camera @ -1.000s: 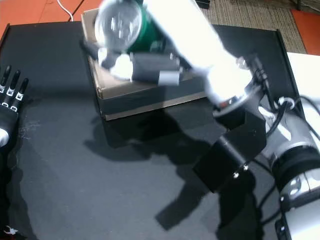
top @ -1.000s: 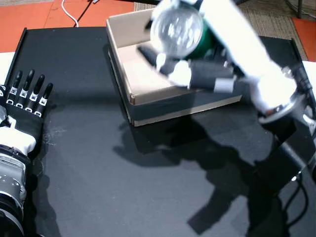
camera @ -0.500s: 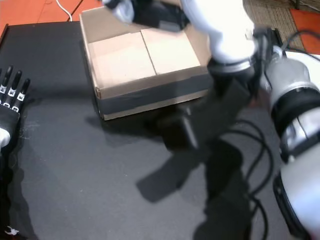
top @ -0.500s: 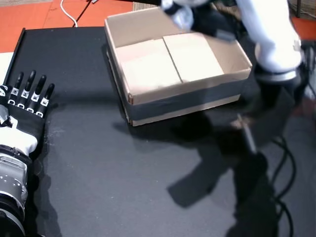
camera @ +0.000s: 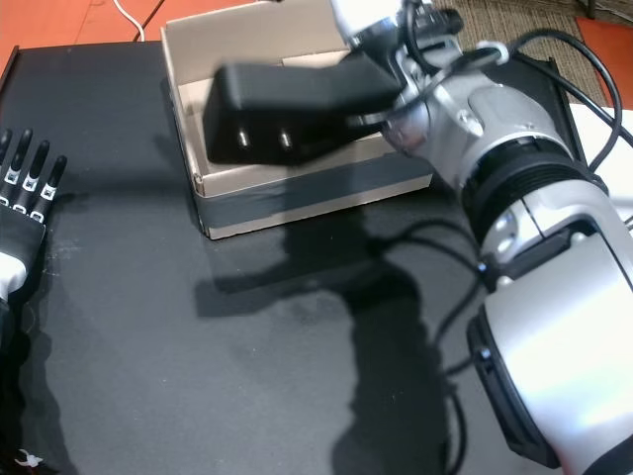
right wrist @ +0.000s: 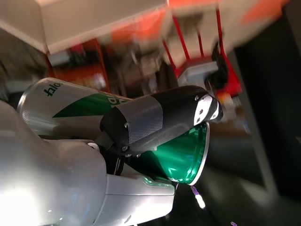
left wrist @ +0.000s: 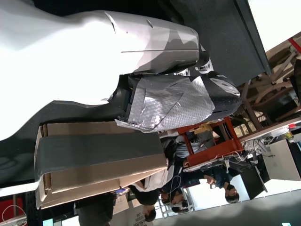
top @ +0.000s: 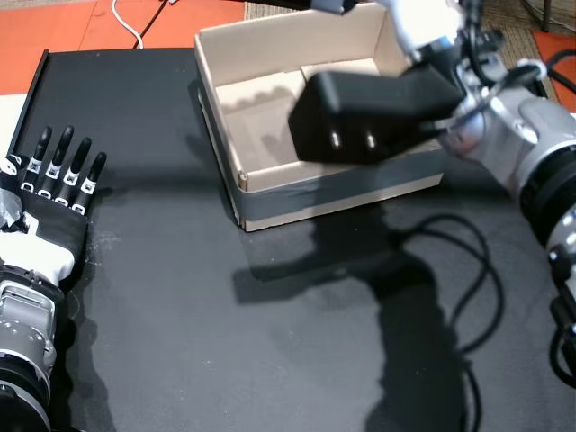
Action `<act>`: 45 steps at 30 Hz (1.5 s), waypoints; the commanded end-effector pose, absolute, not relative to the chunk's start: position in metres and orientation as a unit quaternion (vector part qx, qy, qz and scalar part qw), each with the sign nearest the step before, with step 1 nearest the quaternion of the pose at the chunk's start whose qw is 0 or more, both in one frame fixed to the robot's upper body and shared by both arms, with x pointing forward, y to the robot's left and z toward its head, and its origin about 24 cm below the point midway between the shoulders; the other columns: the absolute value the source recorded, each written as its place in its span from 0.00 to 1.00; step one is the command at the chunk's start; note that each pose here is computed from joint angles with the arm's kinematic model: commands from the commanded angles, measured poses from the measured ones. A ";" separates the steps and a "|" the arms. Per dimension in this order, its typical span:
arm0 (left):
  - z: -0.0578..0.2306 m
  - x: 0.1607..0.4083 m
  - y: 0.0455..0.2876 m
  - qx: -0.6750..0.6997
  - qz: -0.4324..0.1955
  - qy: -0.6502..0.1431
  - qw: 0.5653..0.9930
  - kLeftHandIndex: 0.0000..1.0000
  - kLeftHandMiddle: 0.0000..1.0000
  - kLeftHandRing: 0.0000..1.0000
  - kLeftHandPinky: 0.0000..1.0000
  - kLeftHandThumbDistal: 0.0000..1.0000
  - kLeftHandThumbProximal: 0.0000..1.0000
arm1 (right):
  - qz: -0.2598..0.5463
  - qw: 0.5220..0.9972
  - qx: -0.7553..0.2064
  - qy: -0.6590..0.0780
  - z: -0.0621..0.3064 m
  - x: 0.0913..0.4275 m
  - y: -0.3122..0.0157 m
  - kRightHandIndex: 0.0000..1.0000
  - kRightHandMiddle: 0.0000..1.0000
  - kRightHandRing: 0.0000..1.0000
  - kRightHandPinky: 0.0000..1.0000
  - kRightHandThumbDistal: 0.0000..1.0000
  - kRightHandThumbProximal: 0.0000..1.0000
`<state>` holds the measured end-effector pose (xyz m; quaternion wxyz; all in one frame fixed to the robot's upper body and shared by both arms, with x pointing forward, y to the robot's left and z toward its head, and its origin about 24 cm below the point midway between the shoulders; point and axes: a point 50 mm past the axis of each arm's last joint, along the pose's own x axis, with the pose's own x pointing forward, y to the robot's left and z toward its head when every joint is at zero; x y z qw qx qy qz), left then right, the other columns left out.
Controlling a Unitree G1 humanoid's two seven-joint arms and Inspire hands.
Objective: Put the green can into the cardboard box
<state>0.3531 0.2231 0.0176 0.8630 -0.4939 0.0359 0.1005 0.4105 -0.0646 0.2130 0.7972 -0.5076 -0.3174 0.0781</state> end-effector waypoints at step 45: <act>0.007 0.350 0.205 -0.501 0.103 0.051 0.858 0.65 0.57 0.64 0.73 0.00 0.89 | 0.150 0.599 -0.738 -0.272 0.180 0.412 -0.057 0.00 0.05 0.11 0.32 0.57 0.16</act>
